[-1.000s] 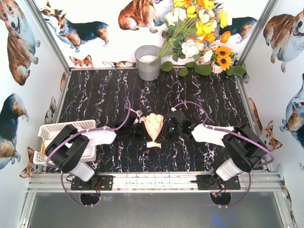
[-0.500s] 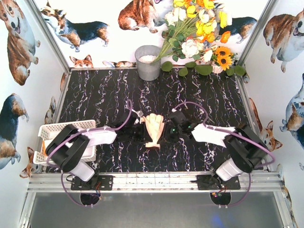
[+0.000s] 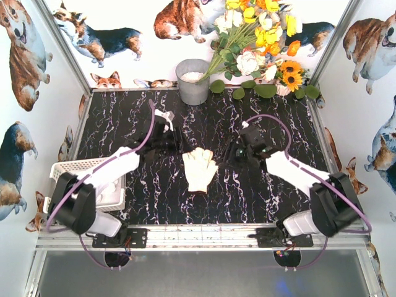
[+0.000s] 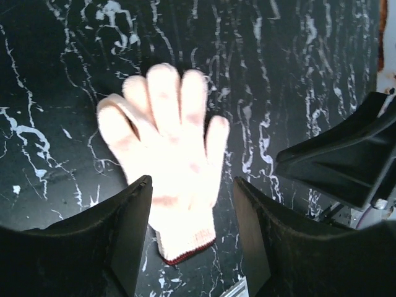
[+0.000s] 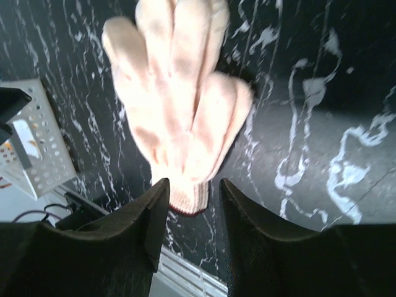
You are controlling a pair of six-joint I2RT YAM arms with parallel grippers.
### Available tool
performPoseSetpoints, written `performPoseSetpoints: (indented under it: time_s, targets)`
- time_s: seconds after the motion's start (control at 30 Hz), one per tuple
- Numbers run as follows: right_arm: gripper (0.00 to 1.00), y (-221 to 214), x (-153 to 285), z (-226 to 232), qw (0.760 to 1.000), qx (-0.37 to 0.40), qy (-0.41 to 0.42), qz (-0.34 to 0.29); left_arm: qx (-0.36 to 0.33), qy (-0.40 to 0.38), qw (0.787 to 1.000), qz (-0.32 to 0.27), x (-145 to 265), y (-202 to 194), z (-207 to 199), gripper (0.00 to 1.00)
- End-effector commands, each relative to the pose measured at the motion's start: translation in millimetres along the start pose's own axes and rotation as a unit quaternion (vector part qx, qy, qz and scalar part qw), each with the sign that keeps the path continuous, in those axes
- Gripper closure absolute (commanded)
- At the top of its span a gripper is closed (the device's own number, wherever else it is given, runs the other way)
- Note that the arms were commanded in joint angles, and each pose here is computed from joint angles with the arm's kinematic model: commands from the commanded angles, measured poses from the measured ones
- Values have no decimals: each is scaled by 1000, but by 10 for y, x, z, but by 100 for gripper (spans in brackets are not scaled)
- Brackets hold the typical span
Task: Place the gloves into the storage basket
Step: Pair the glove with the glove.
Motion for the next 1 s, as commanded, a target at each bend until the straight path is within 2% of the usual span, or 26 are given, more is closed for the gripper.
performPoseSetpoints:
  time_s: [0.0,0.13,0.3,0.53,0.73,0.97]
  targets:
    - [60,249,-75,107,1000,14,23,-1,23,4,999,28,-209,20,182,50]
    - [60,280,-180,155,999,7,38,12,58,-17,997,42,-406,49,230,51]
    - [60,244,-300,220,997,4,69,37,85,-6,994,66,-580,-44,407,52]
    - [66,160,-511,344,994,11,86,71,109,-29,992,64,-715,-27,446,64]
    - [71,82,-676,424,992,5,95,86,119,-25,990,69,-820,-79,540,64]
    - [73,3,-804,289,992,-5,79,100,123,-31,990,67,-924,-81,580,62]
Point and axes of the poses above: each gripper's point midway between its finger pads, its own x axis back along the fingers, its own z axis along the line the jaws close on, y = z × x, the point moved 2 cm from there along x, back along the fingers, and after that the axes turned 5 degrees about -x, right-handed, at the moved point
